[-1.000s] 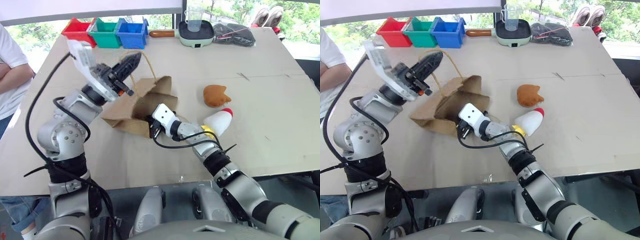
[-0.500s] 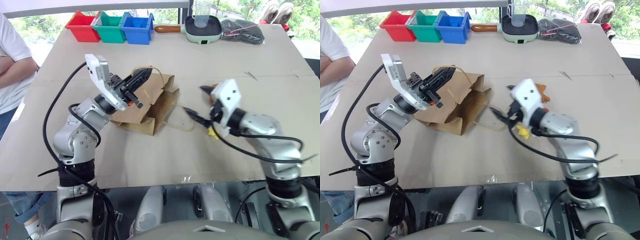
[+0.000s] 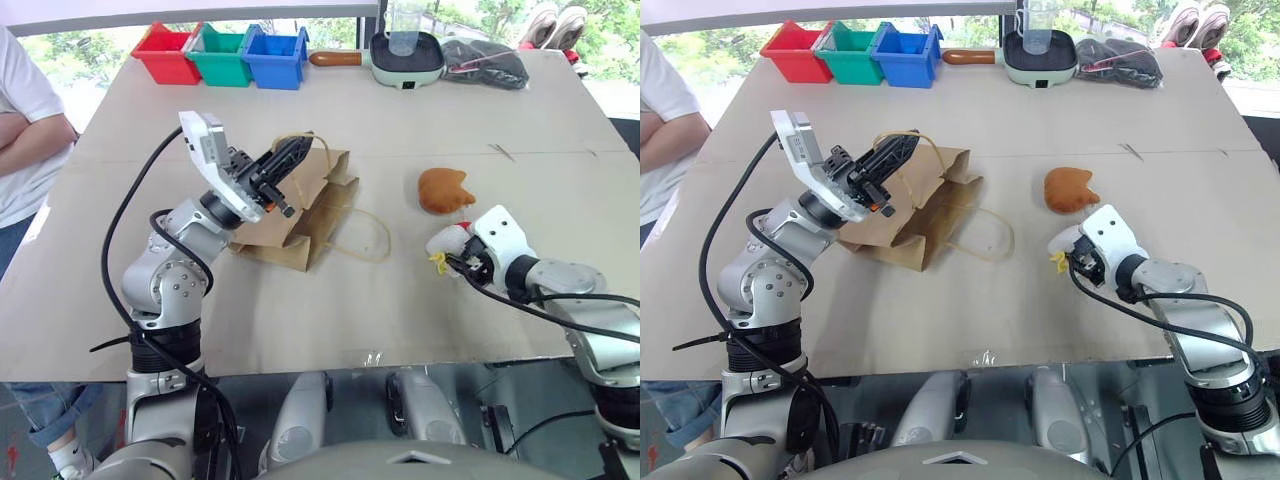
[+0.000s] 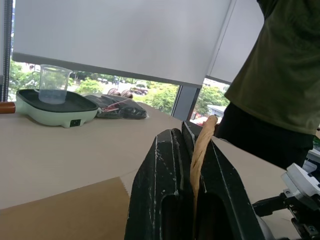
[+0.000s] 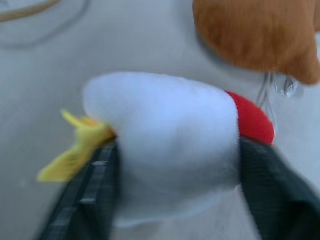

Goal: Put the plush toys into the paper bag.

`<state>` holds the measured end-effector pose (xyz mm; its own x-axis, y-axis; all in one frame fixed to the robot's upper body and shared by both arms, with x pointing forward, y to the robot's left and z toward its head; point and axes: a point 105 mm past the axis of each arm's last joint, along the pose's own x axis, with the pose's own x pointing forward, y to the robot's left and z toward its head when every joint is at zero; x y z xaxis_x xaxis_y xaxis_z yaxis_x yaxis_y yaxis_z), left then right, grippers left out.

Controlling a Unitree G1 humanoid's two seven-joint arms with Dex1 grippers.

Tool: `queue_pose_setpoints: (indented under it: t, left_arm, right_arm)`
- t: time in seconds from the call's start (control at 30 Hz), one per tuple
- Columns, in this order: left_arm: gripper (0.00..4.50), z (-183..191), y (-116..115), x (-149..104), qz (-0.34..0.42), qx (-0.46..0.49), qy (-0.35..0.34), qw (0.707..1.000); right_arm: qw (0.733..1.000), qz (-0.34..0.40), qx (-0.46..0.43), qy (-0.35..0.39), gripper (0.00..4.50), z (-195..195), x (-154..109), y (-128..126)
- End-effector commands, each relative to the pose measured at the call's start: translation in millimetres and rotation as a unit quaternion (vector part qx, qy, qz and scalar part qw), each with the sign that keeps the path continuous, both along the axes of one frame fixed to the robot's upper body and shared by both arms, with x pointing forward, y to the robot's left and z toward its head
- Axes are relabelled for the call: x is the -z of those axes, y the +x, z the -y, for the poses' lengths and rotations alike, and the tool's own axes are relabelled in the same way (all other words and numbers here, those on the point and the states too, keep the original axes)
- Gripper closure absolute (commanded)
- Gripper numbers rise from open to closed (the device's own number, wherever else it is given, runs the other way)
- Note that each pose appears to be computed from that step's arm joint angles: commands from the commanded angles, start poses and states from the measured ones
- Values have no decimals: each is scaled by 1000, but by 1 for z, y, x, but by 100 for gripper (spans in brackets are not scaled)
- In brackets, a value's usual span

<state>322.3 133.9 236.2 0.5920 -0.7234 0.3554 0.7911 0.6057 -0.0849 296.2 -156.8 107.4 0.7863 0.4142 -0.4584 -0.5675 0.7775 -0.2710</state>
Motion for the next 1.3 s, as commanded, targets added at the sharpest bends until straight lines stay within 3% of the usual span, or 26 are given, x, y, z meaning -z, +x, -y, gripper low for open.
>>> queue_pose_setpoints:
  t: [0.03,0.1,0.27,0.43,0.63,0.87,1.03,1.17,1.23,1.3]
  left_arm:
    - [450,4,-4,-10,18,17,-10,1000]
    - [450,6,-5,-13,18,27,-21,999]
    - [450,7,-10,-19,12,57,-53,997]
    - [450,15,-22,-25,3,119,-70,990]
    - [450,21,-29,-28,-5,153,-73,986]
    - [450,29,-31,-25,-8,166,-68,984]
    - [450,35,-34,-21,-12,168,-71,983]
    - [450,28,-33,-19,-11,140,-76,987]
    - [450,22,-31,-19,-9,119,-79,990]
    - [450,17,-27,-17,-9,98,-79,992]
  right_arm:
    - [1000,18,-14,8,364,1,-8,-6]
    - [998,42,-41,36,447,-4,-24,-13]
    - [970,82,-154,166,447,-33,-75,-43]
    - [933,79,-266,230,447,-75,-100,-53]
    - [936,88,-322,109,447,-113,-73,-9]
    - [907,86,-408,52,447,-162,-55,13]
    - [908,94,-408,30,447,-199,-41,42]
    - [918,113,-378,34,294,-192,-40,59]
    - [917,134,-374,39,189,-183,-47,56]
    - [917,143,-371,44,115,-172,-55,52]
